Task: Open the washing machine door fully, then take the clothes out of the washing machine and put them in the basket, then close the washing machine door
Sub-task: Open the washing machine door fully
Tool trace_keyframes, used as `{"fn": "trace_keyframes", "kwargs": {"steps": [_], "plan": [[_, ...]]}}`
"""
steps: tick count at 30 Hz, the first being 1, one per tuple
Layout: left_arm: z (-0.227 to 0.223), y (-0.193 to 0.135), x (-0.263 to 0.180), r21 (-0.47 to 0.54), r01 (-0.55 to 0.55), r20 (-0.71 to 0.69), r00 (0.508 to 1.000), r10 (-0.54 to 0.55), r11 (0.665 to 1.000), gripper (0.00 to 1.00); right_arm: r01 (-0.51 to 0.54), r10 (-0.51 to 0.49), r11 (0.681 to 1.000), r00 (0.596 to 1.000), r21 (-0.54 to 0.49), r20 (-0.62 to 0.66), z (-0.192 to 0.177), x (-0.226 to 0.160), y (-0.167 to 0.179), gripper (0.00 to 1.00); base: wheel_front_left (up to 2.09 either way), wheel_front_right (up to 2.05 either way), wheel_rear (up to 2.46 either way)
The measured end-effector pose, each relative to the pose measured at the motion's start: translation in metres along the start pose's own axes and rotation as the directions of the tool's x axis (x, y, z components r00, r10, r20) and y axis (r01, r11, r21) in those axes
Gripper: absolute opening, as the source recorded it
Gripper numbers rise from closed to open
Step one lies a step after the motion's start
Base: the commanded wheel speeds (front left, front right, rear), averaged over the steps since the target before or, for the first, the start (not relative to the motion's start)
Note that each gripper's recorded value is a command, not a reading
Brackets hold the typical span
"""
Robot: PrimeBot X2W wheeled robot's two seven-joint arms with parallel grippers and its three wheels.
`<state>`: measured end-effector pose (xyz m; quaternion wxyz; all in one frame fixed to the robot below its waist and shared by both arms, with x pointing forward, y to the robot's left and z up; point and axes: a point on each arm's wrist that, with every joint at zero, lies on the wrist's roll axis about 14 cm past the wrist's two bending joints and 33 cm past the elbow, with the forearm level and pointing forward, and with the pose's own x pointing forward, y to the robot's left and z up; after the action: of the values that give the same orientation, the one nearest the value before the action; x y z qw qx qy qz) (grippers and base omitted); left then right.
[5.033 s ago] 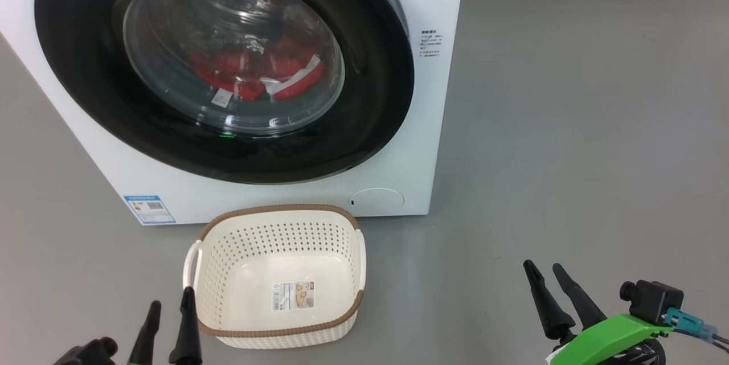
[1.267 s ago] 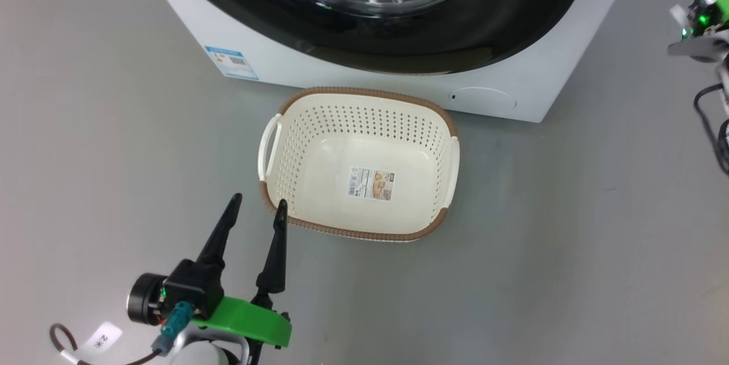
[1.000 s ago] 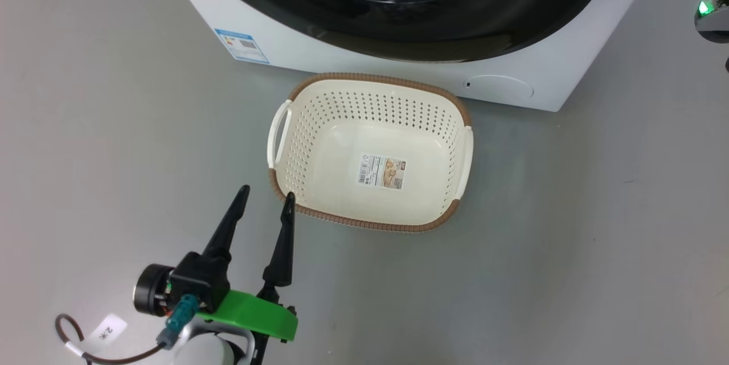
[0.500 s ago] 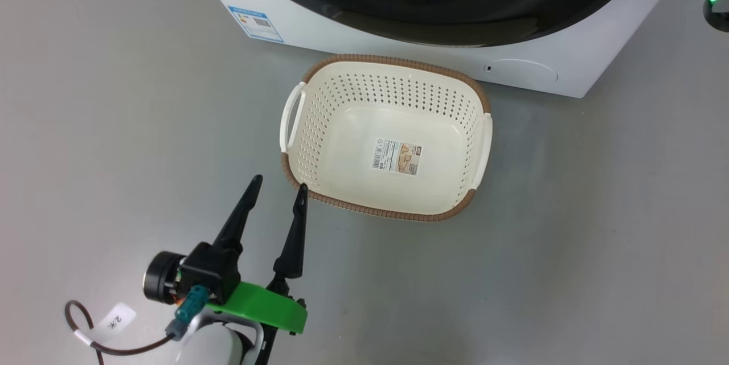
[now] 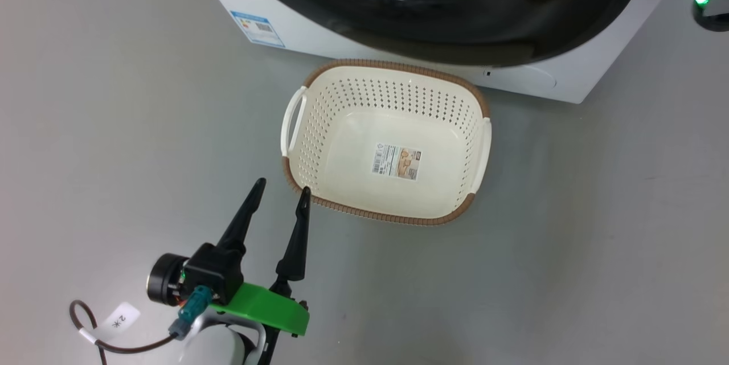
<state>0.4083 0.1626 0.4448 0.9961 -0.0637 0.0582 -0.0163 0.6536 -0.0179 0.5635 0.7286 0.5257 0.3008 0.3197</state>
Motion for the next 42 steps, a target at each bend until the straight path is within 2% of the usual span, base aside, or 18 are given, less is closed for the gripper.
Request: {"fn": "trace_keyframes", "kwargs": {"steps": [15,29,30,42], "plan": [[0.018,-0.008,-0.008,0.0,0.021,0.053,0.998,-0.021,1.0,1.0,-0.021,0.0,0.995,0.978,-0.101,-0.208,-0.076,-0.022,0.013,0.0,0.0,0.0,0.0],[0.023,-0.007,-0.025,0.0,0.01,0.067,0.998,-0.01,1.0,1.0,-0.081,0.024,0.987,0.927,-0.138,-0.375,-0.149,-0.04,0.024,0.0,0.0,0.0,0.0],[0.025,-0.005,-0.028,-0.002,0.008,0.074,0.997,-0.008,1.0,1.0,-0.105,0.041,0.985,0.913,-0.137,-0.406,-0.163,-0.041,0.029,0.0,0.0,0.0,0.0],[0.03,0.004,-0.042,-0.007,-0.028,0.089,0.996,0.029,1.0,1.0,-0.183,0.092,0.974,0.855,-0.132,-0.51,-0.219,-0.044,0.046,0.0,0.0,0.0,0.0]]}}
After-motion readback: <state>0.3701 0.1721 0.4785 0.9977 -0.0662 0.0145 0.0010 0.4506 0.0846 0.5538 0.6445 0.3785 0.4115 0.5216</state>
